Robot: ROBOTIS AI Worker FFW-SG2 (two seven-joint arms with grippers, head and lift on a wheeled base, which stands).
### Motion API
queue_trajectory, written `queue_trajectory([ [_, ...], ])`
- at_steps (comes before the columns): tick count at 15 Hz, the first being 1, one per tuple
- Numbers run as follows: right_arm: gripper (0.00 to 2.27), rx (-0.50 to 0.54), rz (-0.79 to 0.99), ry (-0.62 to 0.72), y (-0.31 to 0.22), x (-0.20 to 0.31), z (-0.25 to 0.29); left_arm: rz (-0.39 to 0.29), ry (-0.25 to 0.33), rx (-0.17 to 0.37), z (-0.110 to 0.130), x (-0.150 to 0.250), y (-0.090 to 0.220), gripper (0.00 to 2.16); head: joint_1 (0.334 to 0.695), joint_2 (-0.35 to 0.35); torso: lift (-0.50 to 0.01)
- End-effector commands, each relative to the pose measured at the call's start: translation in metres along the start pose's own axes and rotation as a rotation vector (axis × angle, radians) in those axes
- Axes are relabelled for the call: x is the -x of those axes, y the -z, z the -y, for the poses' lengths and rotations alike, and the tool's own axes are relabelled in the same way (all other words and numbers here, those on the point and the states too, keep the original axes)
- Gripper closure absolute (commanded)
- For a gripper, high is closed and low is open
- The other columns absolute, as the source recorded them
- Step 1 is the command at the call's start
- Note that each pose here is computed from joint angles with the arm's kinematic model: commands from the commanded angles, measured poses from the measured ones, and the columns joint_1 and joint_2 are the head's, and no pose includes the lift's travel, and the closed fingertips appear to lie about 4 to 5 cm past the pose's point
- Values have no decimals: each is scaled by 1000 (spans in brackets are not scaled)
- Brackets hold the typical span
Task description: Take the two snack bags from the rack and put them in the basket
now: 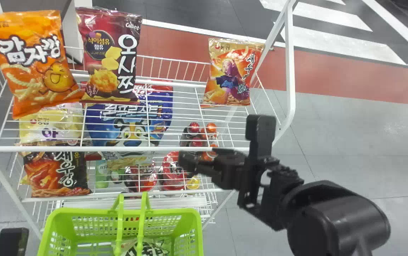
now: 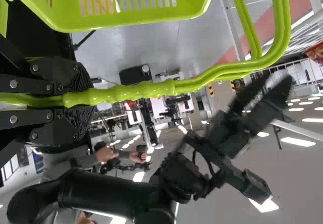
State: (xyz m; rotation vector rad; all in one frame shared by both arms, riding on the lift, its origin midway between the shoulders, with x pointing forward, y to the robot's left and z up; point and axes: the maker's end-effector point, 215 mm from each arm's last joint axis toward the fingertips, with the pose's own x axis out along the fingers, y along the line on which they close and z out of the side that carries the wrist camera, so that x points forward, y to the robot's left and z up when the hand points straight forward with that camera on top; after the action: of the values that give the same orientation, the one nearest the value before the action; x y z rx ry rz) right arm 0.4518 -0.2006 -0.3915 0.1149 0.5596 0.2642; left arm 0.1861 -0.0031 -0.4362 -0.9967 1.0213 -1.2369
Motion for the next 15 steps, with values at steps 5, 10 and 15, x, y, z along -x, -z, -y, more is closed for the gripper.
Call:
queue_trajectory([
  [5, 36, 55, 408, 69, -114, -37, 72, -10, -20, -3, -6, 1, -4, 1990, 695, -350, -11],
  [10, 60, 64, 395, 130, -116, -72, 107, -9, -21, 2, -9, 2, -7, 1990, 695, -350, -11],
  [15, 76, 67, 435, 243, -129, -91, 144, -7, -30, 3, -12, 6, -9, 1990, 695, -350, -11],
])
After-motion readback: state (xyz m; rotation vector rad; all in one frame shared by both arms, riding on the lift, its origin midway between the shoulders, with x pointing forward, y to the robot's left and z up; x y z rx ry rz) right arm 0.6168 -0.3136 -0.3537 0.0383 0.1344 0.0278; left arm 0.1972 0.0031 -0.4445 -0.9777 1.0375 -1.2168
